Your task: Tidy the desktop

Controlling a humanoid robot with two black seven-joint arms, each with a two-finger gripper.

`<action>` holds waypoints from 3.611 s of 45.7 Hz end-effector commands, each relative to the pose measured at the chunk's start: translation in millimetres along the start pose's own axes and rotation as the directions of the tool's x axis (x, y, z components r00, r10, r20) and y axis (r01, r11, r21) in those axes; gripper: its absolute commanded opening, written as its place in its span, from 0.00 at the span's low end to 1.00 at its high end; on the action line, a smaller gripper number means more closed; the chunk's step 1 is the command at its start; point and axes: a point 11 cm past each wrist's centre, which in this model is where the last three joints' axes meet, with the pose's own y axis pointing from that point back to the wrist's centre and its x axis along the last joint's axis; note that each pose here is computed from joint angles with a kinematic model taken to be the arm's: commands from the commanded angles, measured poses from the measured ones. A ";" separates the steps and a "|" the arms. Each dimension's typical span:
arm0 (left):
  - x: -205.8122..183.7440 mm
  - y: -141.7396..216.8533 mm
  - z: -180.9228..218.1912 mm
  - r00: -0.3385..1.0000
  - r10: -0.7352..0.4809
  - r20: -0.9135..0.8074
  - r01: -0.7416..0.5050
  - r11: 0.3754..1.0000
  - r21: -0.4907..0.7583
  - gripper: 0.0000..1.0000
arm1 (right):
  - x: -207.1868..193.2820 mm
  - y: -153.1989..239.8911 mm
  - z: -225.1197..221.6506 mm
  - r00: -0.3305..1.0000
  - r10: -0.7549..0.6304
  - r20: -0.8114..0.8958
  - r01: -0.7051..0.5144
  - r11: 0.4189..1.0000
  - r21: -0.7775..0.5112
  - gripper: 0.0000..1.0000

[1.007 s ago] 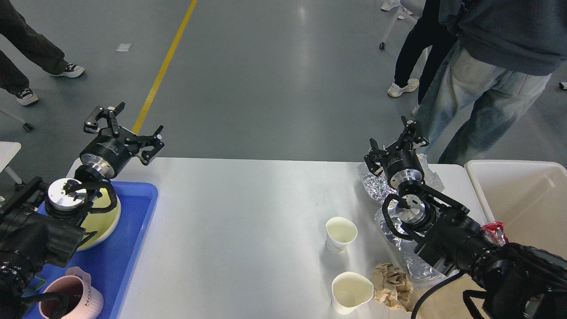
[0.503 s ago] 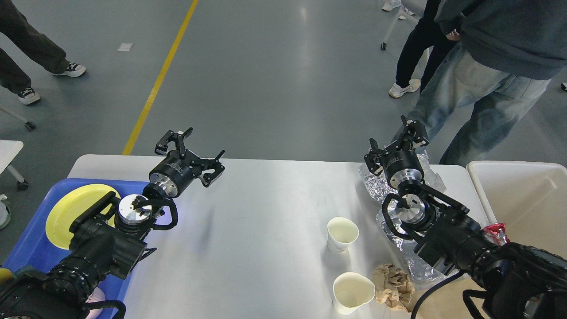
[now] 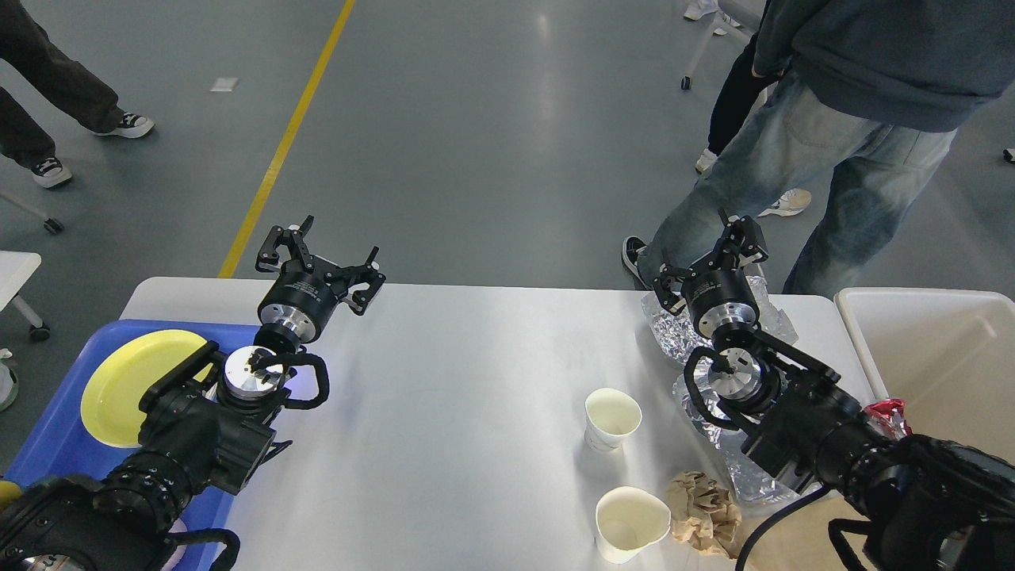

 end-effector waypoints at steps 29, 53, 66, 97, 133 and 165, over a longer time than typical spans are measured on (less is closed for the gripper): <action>36.4 27.5 65.4 0.999 0.024 -0.030 -0.028 0.986 -0.166 1.00 | -0.4 0.1 0.4 1.000 -0.002 0.000 0.002 1.000 -0.001 1.00; 47.5 37.5 63.8 1.000 0.008 -0.020 -0.012 0.985 -0.174 1.00 | 0.1 0.1 0.2 1.000 0.000 -0.001 0.000 1.000 -0.001 1.00; 53.0 47.7 60.0 0.999 -0.044 -0.017 0.041 0.985 -0.167 1.00 | 0.1 0.1 0.2 1.000 0.000 -0.001 0.000 1.000 -0.001 1.00; 53.0 47.9 60.7 0.999 -0.045 -0.016 0.042 0.985 -0.168 1.00 | -28.7 -29.7 -50.4 0.999 -0.006 -0.046 0.010 0.995 0.100 1.00; 53.0 47.9 60.7 0.999 -0.045 -0.016 0.042 0.985 -0.168 1.00 | -145.8 -25.1 -147.9 0.019 -0.494 -0.869 0.258 0.842 -0.473 1.00; 52.6 47.6 60.3 0.999 -0.046 -0.015 0.043 0.985 -0.166 1.00 | -120.1 111.7 -140.5 0.108 -0.926 -0.362 0.033 0.367 -0.930 1.00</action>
